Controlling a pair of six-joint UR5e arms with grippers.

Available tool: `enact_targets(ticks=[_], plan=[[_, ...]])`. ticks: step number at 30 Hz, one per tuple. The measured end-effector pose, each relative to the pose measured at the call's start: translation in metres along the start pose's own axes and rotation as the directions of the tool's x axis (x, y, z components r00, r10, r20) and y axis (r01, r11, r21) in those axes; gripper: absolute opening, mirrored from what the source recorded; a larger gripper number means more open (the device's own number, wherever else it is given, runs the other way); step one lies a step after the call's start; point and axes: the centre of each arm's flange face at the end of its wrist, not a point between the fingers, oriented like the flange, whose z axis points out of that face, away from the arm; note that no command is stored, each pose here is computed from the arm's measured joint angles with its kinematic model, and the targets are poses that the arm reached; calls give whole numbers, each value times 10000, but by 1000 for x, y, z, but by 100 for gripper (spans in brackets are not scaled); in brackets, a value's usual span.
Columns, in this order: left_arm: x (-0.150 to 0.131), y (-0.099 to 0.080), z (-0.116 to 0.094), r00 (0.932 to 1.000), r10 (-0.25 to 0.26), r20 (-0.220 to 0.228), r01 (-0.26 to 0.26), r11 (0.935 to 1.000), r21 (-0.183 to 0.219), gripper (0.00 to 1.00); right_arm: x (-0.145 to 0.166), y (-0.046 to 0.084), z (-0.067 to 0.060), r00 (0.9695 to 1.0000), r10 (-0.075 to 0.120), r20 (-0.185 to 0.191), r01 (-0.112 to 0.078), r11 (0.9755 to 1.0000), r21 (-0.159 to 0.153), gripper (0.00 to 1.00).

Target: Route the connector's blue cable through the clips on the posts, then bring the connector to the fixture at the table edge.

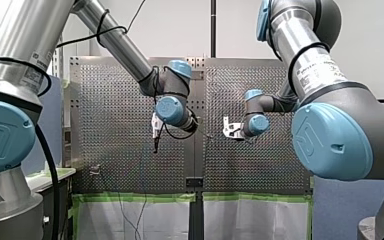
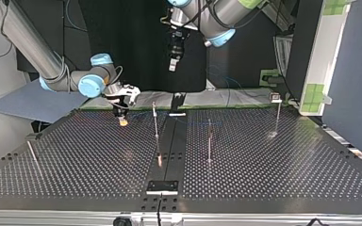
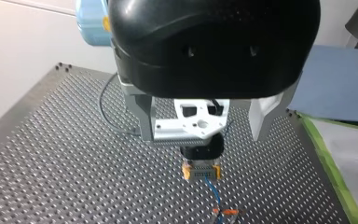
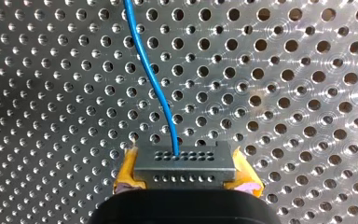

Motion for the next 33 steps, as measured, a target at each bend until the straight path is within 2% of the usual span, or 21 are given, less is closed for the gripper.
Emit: enact_targets(ticks=[5, 12, 18, 22, 25, 27, 33], plan=[[-4, 4, -19, 9997, -178, 183, 175, 9997, 163, 99, 0, 4, 0, 10000, 11, 19, -11, 10000, -57, 2], [-11, 11, -41, 9971, -528, 553, 510, 9981, 335, 99, 0, 24, 0, 9999, 102, 77, -99, 9992, -380, 2], [-17, 21, -55, 9915, -850, 987, 810, 9958, 434, 99, 1, 43, -2, 9996, 185, 193, -168, 9966, -808, 2], [-19, 28, -68, 9902, -830, 1123, 783, 9959, 457, 99, 9, 53, -6, 9996, 215, 183, -194, 9940, -1072, 2], [-19, 34, -79, 9901, -791, 1156, 744, 9962, 446, 99, 18, 59, -11, 9997, 258, 52, -249, 9915, -1280, 2], [-19, 38, -85, 9902, -781, 1158, 733, 9963, 446, 99, 24, 62, -16, 9994, 338, -86, -347, 9889, -1446, 2], [-18, 48, -103, 9897, -857, 1146, 804, 9955, 501, 99, 39, 68, -30, 9959, 651, -634, -762, 9784, -1919, 2]])
